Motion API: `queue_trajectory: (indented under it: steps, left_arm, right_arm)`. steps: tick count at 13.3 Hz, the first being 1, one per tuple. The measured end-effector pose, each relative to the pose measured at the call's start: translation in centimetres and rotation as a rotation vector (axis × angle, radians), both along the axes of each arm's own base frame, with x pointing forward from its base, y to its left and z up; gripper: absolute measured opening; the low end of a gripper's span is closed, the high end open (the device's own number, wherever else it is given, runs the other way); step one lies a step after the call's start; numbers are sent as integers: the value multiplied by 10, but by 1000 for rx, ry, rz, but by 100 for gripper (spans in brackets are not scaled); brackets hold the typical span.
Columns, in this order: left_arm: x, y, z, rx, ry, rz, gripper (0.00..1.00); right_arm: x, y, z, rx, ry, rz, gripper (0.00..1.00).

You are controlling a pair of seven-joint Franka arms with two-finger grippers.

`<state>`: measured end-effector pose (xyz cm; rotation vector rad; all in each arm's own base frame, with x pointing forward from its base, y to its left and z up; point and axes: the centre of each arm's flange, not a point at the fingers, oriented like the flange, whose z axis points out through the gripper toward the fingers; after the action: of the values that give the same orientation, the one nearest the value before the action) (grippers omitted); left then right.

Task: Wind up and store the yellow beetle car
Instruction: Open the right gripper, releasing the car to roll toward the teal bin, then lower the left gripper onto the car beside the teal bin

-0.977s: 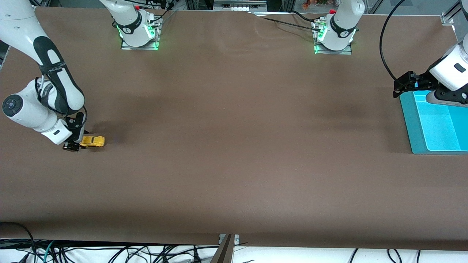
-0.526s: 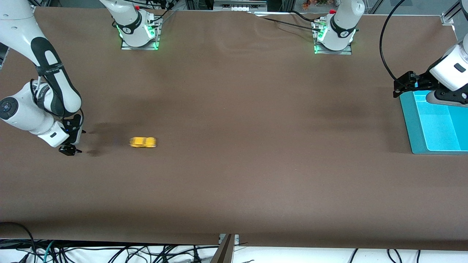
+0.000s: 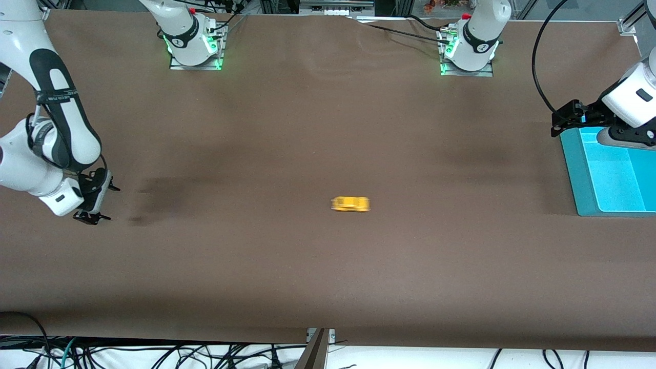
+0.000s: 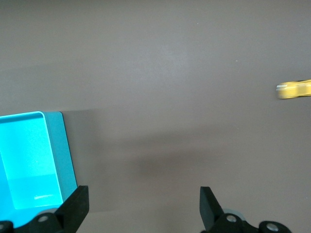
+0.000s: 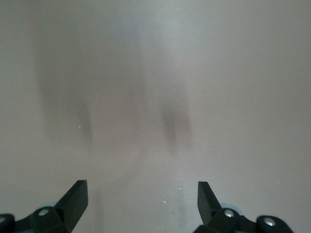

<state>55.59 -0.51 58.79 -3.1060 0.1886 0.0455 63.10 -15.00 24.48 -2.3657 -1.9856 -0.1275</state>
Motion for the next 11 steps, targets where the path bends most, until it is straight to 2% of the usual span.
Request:
queue_trajectory:
  steps: [3, 9, 11]
  left_arm:
    - [1, -1, -4, 0, 7, -2, 100]
    - [18, 8, -44, 0, 79, 5, 100]
    - [20, 24, -57, -9, 113, -58, 100]
  right_arm:
    - [19, 24, 42, 11, 14, -153, 100]
    - [35, 61, 85, 25, 106, -449, 100]
    - [40, 78, 100, 23, 139, -568, 100]
